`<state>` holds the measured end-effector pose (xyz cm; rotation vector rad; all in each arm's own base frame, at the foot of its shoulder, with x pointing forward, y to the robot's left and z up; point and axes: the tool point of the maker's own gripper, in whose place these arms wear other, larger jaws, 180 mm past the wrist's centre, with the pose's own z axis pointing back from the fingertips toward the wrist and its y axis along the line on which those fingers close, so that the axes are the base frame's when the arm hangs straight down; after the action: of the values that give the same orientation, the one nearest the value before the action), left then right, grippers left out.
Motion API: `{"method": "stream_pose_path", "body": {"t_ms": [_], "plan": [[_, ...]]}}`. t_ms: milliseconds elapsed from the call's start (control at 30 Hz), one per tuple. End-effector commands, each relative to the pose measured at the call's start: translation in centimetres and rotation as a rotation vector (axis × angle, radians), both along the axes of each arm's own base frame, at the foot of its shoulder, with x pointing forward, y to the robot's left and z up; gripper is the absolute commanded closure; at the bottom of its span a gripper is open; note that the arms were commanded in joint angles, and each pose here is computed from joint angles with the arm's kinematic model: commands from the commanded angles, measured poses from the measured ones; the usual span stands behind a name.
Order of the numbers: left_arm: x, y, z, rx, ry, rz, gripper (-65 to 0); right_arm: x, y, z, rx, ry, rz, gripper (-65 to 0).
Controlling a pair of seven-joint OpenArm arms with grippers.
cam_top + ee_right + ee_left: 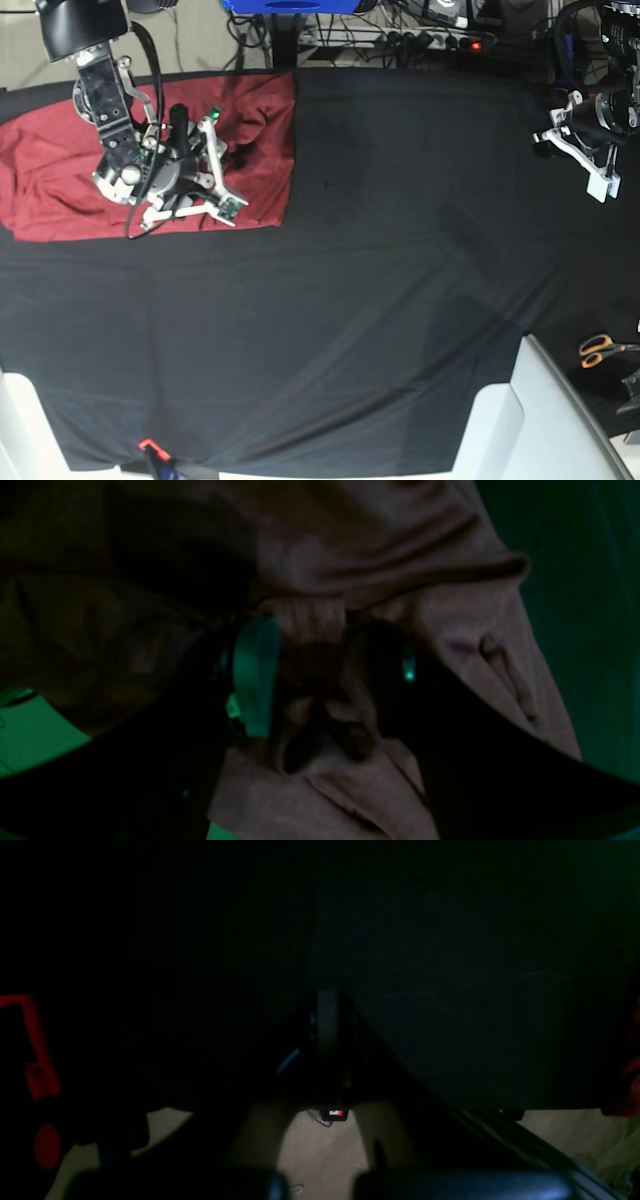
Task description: Fold the T-shirt properly
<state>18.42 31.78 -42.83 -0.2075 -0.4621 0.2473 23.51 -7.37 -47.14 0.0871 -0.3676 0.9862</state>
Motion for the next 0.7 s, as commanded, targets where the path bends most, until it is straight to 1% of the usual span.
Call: {"method": "stream_pose_path", "body": {"t_ms": [0,100,167,400,500,600,667], "plan": [[0.8,0.5,1.0,0.013,-0.034,-0.008,0.0,1.0,0.2,0.7,0.016,-0.029,0.001,-23.7],[0.9,0.5,1.0,0.013,-0.035,-0.008,0.0,1.0,0.2,0.7,0.016,-0.029,0.000,-13.1],[0.9,0.5,1.0,0.013,-0.035,-0.008,0.0,1.0,0.2,0.7,0.016,-0.030,-0.002,-7.7],[0.9,0.5,1.0,0.013,-0.035,-0.008,0.0,1.2,0.2,1.1,0.019,-0.041,-0.003,-6.9],[0.9,0.5,1.0,0.013,-0.035,-0.008,0.0,1.4,0.5,2.2,0.026,-0.074,0.002,-6.8],[0.9,0.5,1.0,0.013,-0.035,-0.008,0.0,1.4,0.7,3.4,0.028,-0.110,0.011,-2.9],[0.9,0.5,1.0,0.013,-0.035,-0.008,0.0,1.3,0.2,3.5,-0.003,-0.100,0.008,-1.8]]}}
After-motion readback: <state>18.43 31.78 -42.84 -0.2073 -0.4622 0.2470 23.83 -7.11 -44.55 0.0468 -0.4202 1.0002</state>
